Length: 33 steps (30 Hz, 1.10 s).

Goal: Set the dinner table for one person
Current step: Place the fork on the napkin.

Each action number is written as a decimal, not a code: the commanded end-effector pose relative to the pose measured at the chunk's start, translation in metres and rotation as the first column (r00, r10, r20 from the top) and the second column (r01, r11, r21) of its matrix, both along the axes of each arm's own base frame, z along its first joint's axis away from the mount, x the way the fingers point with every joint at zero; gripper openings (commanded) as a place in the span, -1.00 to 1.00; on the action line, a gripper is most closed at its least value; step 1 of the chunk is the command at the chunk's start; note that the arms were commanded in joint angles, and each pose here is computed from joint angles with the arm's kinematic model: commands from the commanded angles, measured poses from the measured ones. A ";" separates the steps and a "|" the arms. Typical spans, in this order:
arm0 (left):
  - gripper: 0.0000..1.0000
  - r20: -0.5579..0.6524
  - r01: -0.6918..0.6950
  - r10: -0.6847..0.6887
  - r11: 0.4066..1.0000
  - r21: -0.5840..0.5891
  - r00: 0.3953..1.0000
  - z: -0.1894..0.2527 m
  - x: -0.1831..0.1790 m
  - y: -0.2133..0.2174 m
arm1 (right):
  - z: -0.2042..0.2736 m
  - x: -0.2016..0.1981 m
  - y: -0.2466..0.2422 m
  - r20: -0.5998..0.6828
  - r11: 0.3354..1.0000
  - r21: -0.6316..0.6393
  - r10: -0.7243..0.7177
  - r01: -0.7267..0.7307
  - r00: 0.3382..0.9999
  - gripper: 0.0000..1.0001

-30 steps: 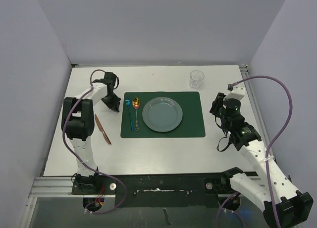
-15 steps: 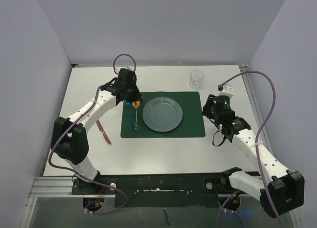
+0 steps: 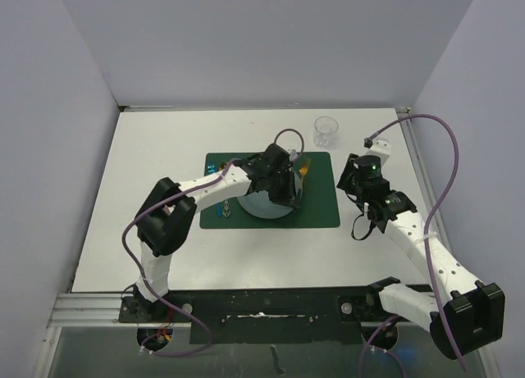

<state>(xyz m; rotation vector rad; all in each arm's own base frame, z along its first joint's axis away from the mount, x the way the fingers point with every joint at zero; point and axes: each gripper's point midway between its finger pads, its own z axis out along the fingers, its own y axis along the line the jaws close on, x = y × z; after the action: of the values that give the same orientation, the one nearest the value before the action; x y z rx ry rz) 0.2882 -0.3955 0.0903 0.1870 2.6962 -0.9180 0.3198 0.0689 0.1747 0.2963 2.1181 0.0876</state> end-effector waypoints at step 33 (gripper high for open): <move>-1.00 -0.136 -0.108 0.078 0.968 -0.225 0.988 -0.042 -0.013 -0.100 | 0.047 -0.011 -0.028 0.094 0.994 -0.036 -0.096 0.100 0.991 -0.22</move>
<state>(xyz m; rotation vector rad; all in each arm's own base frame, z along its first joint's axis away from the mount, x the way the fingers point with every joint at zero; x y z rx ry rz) 0.2710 -0.4844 0.0550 -0.0120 2.6962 -1.1926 0.3039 0.0466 0.1912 0.3373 2.0945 -0.0040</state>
